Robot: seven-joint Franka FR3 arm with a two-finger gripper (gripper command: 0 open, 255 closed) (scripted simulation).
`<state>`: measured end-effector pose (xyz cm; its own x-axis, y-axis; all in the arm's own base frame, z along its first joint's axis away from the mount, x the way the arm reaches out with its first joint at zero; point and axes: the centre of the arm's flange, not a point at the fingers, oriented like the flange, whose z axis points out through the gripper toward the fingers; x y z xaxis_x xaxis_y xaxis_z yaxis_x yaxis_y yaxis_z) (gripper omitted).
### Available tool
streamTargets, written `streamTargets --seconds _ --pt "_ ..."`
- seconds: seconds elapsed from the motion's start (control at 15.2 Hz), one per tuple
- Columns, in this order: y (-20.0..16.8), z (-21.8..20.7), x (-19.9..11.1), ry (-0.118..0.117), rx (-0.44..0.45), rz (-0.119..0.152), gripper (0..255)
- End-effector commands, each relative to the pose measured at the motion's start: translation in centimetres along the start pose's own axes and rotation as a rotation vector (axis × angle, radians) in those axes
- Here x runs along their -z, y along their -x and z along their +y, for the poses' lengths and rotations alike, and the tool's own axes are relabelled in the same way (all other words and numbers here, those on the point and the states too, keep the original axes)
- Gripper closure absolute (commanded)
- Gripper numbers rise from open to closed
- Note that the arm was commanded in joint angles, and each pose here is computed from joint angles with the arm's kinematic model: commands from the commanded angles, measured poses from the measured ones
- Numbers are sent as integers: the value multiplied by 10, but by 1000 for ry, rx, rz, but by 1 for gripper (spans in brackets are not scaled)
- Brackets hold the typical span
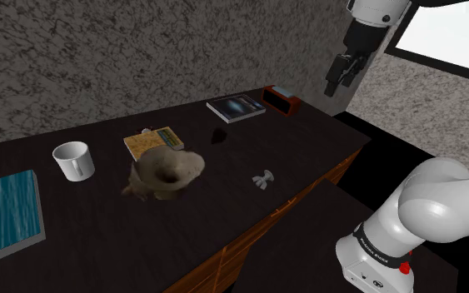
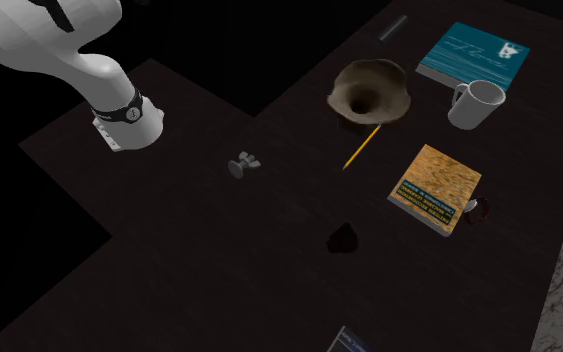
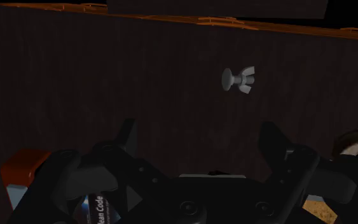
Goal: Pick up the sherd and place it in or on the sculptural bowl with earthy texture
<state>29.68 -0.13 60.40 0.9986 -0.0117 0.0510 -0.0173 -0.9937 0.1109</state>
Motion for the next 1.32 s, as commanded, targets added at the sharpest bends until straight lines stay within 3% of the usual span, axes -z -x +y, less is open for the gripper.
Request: streamTargets --seconds 0.0,1.25 --pt "0 0 0 0 0 0 0" --pt "-150 -43 -182 -137 -289 65 0"
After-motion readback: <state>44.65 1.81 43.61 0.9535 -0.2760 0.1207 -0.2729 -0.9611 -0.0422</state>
